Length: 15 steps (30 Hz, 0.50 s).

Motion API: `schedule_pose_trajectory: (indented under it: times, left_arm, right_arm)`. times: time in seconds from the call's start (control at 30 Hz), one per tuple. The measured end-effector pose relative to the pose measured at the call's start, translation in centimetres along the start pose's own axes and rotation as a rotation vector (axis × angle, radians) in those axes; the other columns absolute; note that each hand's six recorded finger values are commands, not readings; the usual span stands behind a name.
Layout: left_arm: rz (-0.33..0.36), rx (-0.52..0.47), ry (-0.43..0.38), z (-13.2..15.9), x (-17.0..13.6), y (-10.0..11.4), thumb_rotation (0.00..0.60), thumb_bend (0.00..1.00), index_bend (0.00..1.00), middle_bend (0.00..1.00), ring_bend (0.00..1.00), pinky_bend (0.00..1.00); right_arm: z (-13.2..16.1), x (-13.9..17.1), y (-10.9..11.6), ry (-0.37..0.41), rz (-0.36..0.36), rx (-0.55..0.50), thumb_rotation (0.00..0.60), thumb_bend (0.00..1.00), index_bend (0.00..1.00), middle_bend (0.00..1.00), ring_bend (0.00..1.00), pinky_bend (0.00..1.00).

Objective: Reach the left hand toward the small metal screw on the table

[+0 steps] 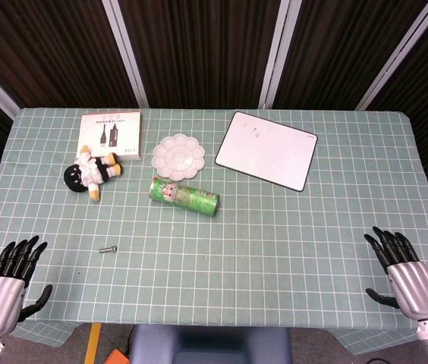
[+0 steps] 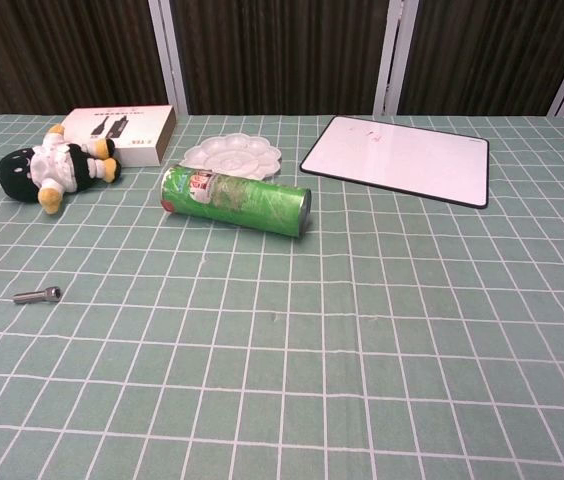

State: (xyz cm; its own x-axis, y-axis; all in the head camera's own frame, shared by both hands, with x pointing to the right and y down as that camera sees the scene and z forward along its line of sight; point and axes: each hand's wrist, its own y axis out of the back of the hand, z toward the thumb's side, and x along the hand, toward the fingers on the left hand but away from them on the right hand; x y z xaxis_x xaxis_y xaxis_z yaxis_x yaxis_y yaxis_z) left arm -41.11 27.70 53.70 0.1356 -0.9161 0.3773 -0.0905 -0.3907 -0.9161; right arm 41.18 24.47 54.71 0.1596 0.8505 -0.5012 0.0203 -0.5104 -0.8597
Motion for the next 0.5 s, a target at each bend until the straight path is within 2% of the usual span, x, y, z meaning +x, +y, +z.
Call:
schedule_pose_trajectory:
  times: [0.03,0.07,0.1,0.13,0.17,0.2,0.23,0.3,0.33,0.4,0.5]
  left_arm:
    - [0.001,0.009,0.002,0.1,0.0,0.0,0.6,0.37,0.0,0.01,0.0,0.06]
    - [0.003,0.017,0.003,0.2,0.0,-0.1,0.6,0.36,0.0,0.07,0.03,0.14]
    - [0.006,0.024,0.003,0.3,0.0,-0.2,0.6,0.36,0.01,0.18,0.14,0.3]
    - [0.011,0.03,0.001,0.7,0.1,-0.4,0.6,0.36,0.02,0.39,0.37,0.56]
    - [0.015,0.029,-0.002,0.9,0.2,-0.7,0.6,0.36,0.04,0.53,0.53,0.71]
    - [0.016,0.021,-0.006,1.3,0.4,-1.0,0.6,0.36,0.06,0.59,0.6,0.78]
    - [0.009,0.002,-0.013,1.7,0.7,-1.7,0.6,0.37,0.12,0.79,0.81,0.95]
    - [-0.02,-0.025,-0.024,2.2,1.3,-2.9,0.6,0.38,0.25,0.95,0.96,1.0]
    - [-0.047,-0.033,-0.029,2.4,1.7,-3.8,0.6,0.39,0.32,0.99,1.0,1.0]
    - [-0.085,-0.04,-0.032,2.5,2.4,-5.2,0.6,0.39,0.38,1.0,1.0,1.0]
    - [-0.113,-0.055,-0.027,3.2,3.7,-7.8,0.6,0.39,0.4,1.0,1.0,1.0]
  right_arm:
    - [0.0,0.0,0.0,0.0,-0.001,-0.003,0.6,0.17,0.0,0.0,0.0,0.0]
    - [0.0,0.0,0.1,-0.001,-0.002,-0.003,0.6,0.17,0.0,0.0,0.0,0.0]
    - [0.0,0.1,0.1,-0.001,-0.002,-0.004,0.6,0.17,0.0,0.0,0.0,0.0]
    - [0.0,0.1,0.1,-0.002,-0.003,-0.005,0.6,0.17,0.0,0.0,0.0,0.0]
    - [0.1,0.0,0.0,-0.002,-0.004,-0.006,0.6,0.17,0.0,0.0,0.0,0.0]
    - [0.1,0.0,0.0,-0.003,-0.005,-0.006,0.6,0.17,0.0,0.0,0.0,0.0]
    - [0.1,0.0,0.0,-0.002,-0.005,-0.005,0.6,0.17,0.0,0.0,0.0,0.0]
    - [0.2,-0.1,-0.2,0.004,0.004,-0.001,0.6,0.17,0.0,0.0,0.0,0.0]
    - [0.2,-0.2,-0.5,0.007,0.013,0.001,0.6,0.17,0.0,0.0,0.0,0.0]
    - [0.3,-0.3,-0.8,0.01,0.026,0.003,0.6,0.17,0.0,0.0,0.0,0.0]
    - [0.4,-0.4,-1.0,0.011,0.032,0.011,0.6,0.17,0.0,0.0,0.0,0.0]
